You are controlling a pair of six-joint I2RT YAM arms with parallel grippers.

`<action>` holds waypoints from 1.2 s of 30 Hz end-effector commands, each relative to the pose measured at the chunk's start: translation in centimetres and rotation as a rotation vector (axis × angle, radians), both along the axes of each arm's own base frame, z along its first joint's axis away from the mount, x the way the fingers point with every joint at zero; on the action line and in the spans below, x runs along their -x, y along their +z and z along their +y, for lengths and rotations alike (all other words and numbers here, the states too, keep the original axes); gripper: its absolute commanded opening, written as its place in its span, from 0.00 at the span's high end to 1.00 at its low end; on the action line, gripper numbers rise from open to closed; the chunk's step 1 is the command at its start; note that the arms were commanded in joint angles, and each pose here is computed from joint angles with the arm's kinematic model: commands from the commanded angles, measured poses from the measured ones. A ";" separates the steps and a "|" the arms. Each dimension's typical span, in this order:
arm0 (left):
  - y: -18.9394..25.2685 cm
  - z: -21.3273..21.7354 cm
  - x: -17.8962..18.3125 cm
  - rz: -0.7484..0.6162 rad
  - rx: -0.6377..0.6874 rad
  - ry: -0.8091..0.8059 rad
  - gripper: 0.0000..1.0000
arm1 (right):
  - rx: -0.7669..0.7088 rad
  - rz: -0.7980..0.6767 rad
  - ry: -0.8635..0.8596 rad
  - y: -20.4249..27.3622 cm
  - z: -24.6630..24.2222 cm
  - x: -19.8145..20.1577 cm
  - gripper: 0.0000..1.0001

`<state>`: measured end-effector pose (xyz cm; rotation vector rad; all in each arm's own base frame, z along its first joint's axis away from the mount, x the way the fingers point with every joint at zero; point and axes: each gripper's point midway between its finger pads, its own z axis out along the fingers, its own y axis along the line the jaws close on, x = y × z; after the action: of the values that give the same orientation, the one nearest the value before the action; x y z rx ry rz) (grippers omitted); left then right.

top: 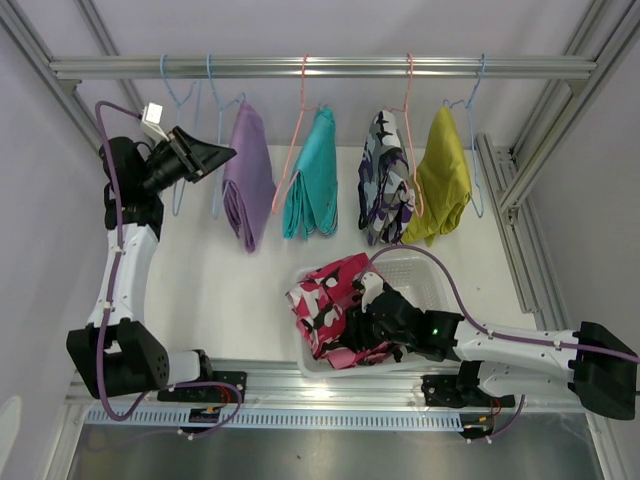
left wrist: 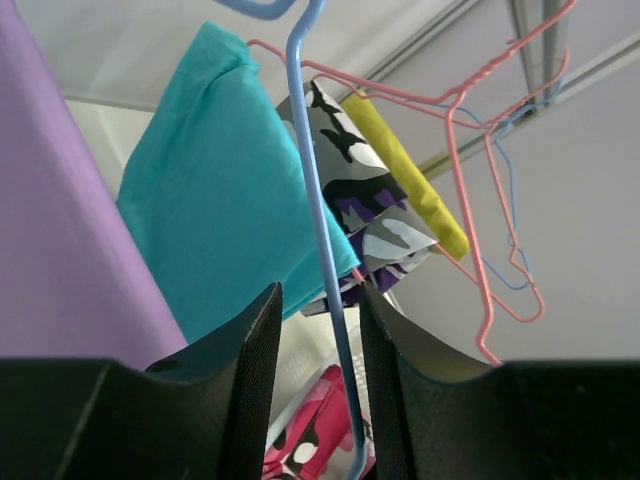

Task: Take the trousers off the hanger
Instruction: Pick up the hanger from the clothesline.

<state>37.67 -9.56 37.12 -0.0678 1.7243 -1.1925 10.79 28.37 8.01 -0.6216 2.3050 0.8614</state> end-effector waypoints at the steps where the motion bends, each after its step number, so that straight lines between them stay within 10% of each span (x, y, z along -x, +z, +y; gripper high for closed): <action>1: 1.8 0.1 1.0 -0.065 0.014 -0.037 0.59 | -0.037 0.006 -0.003 0.9 0.9 0.0 0.49; 22: 2.4 0.5 0.8 -0.074 0.080 -0.108 0.70 | -0.026 0.010 0.001 0.8 1.3 -0.1 0.50; 29: 2.6 0.4 0.9 -0.080 0.083 -0.115 0.99 | -0.026 0.011 0.002 0.8 1.4 0.0 0.50; 36: 3.8 -0.5 1.5 -0.109 0.053 -0.118 1.00 | -0.028 0.012 0.011 0.9 1.5 0.2 0.50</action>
<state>37.93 -8.91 38.02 -0.0981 1.6816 -1.3486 10.69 28.63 7.40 -0.6236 2.3275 0.8505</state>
